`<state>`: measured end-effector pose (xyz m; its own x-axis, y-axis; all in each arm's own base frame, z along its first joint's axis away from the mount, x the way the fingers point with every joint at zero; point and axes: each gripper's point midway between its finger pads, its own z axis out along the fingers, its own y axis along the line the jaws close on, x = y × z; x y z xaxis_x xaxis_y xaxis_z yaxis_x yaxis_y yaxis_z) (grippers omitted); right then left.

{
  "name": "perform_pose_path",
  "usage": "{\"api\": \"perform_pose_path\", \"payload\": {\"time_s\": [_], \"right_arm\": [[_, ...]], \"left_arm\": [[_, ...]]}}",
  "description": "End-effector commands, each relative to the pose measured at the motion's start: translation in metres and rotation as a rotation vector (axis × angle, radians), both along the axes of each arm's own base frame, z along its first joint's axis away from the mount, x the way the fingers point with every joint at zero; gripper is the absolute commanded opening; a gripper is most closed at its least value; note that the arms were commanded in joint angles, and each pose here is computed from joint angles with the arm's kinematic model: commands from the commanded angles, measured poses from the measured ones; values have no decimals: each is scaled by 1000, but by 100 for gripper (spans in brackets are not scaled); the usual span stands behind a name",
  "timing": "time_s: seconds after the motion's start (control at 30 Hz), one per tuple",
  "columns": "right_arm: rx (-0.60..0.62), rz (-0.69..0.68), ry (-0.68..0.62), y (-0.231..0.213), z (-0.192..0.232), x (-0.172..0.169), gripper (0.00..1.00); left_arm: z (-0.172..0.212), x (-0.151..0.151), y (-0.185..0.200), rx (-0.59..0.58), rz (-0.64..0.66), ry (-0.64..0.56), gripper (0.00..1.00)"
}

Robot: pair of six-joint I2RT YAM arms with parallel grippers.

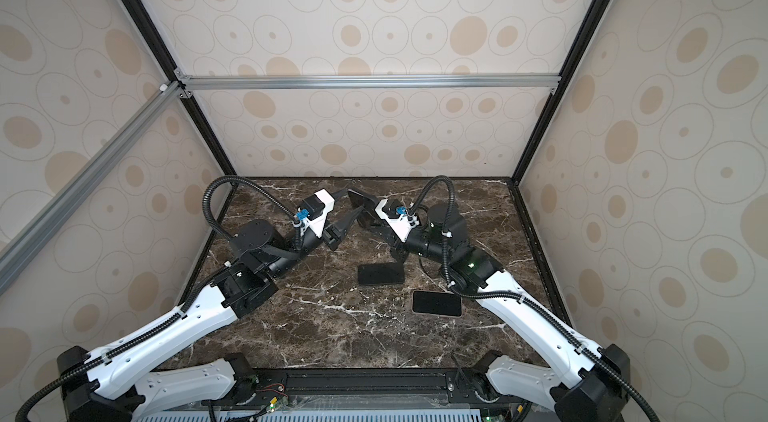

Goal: Take the phone out of the phone case

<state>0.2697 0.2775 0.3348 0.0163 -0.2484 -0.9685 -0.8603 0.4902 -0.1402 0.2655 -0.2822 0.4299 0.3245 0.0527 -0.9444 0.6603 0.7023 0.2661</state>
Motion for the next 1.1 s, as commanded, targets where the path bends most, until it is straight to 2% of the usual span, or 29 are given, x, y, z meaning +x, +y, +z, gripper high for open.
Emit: {"api": "perform_pose_path", "payload": {"time_s": [0.0,1.07], "right_arm": [[67,14,-71,4,31,-1,0],[45,67,-49,9,24,-8,0]], "left_arm": [[22,-4,2,-32,2,-47,48],[17,-2,-1,-28,1,-38,41]]}}
